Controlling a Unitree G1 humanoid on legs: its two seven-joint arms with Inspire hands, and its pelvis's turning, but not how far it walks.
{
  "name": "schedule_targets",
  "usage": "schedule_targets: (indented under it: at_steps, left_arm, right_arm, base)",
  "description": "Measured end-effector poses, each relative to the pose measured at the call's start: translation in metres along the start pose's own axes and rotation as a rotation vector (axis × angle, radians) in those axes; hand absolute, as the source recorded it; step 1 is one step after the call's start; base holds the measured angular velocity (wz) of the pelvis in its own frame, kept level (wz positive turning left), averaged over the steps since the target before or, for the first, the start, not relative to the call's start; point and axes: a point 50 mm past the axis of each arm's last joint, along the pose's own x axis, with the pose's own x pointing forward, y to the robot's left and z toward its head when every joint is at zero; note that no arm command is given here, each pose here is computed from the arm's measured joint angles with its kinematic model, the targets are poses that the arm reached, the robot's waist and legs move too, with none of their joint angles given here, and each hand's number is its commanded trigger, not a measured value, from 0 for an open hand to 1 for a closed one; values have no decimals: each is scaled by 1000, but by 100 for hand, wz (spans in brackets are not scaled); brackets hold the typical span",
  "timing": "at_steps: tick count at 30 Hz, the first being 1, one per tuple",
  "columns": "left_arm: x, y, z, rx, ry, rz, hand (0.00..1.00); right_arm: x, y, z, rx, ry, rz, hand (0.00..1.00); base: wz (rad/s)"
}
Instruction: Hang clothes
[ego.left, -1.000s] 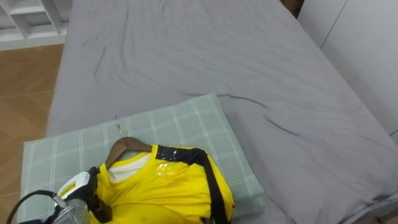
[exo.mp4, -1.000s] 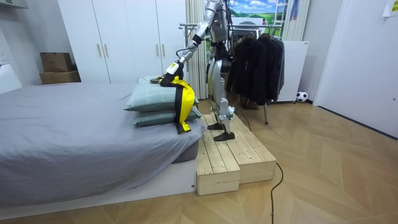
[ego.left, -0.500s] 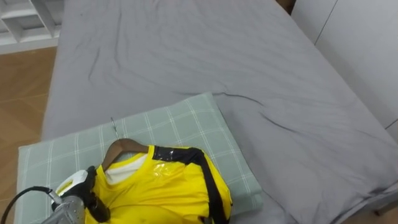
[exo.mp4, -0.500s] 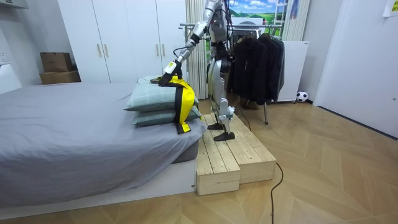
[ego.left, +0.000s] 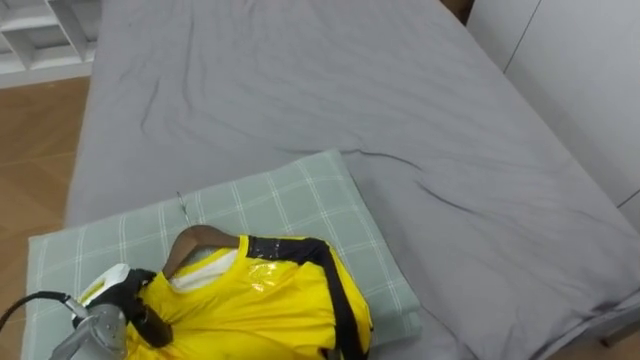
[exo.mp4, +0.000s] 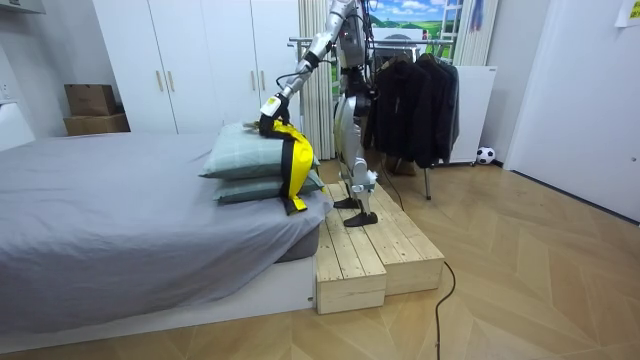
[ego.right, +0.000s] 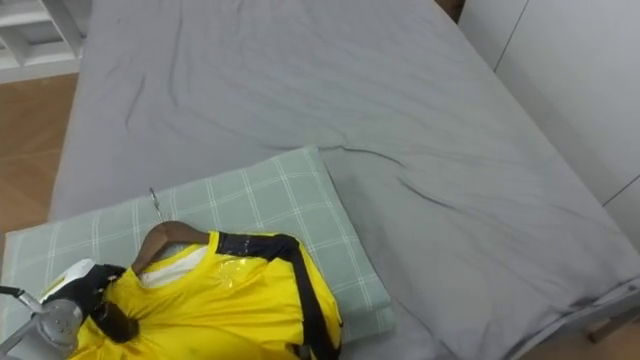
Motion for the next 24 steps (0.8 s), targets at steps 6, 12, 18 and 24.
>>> schedule_targets:
  at_steps: [6,12,18,24]
  left_arm:
    - [0,0,0,0,0,-7,100]
    - [0,-2,0,-9,2,-26,100]
    - [0,-3,0,-10,1,-44,100]
    - [0,-3,0,-10,2,-45,100]
  right_arm:
    - [0,0,0,0,0,0,0]
    - [0,0,1,5,-1,0,0]
    - [0,0,0,4,1,2,0]
    - [0,0,0,4,0,9,0]
  base:
    - [0]
    - [0]
    - [1]
    - [0]
